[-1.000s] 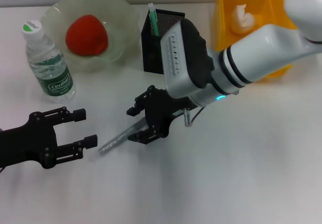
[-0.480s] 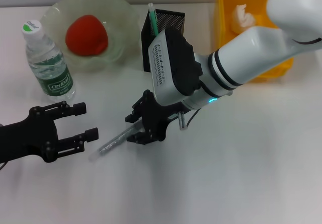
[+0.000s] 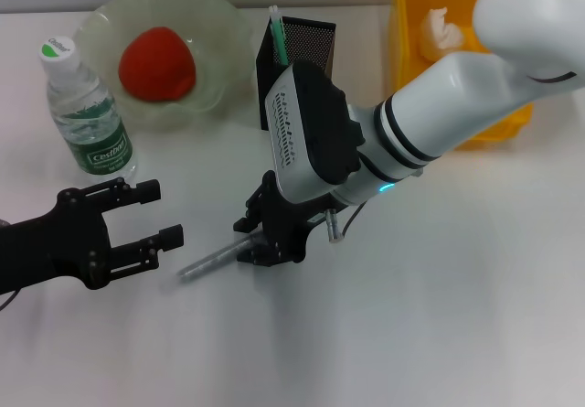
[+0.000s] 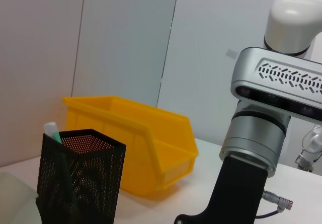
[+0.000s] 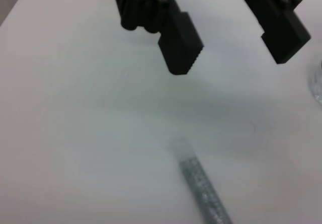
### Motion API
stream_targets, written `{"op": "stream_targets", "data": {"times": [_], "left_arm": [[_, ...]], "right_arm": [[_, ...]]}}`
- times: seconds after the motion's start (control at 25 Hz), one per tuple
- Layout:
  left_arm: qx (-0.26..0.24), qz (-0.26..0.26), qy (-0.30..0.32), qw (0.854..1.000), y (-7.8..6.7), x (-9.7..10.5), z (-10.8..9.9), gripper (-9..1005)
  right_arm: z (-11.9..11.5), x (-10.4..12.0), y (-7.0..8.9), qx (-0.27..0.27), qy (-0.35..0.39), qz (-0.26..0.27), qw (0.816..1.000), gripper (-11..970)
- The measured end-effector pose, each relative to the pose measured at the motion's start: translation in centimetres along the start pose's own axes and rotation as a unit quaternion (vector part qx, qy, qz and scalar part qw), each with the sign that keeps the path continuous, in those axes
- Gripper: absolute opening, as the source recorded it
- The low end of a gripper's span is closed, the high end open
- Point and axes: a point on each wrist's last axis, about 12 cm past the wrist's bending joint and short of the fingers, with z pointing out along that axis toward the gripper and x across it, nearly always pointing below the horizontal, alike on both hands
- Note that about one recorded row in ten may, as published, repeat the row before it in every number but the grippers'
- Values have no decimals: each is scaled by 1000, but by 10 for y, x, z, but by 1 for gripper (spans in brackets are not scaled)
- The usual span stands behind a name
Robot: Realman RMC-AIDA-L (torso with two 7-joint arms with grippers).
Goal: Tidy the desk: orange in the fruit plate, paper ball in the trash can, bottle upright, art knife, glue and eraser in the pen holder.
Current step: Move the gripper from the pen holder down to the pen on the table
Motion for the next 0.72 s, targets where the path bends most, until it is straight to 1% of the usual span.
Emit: {"op": "stream_targets", "data": {"times": [0.24, 0.44, 0.64, 0.72], "left_arm": [[0, -2, -4, 1000, -1, 0, 2, 708], [-1, -2, -8, 1000, -1, 0, 3, 707], [-1, -1, -10, 1000, -1, -1, 4, 707], [-1, -1, -10, 1000, -1, -1, 4, 708]], "right_arm": [[1, 0, 0, -1, 3, -3, 1000, 351], [1, 0, 1, -2, 3, -3, 1000, 349], [2, 2, 3, -5, 6, -5, 1000, 183], [2, 2, 4, -6, 7, -7, 1000, 177]]}}
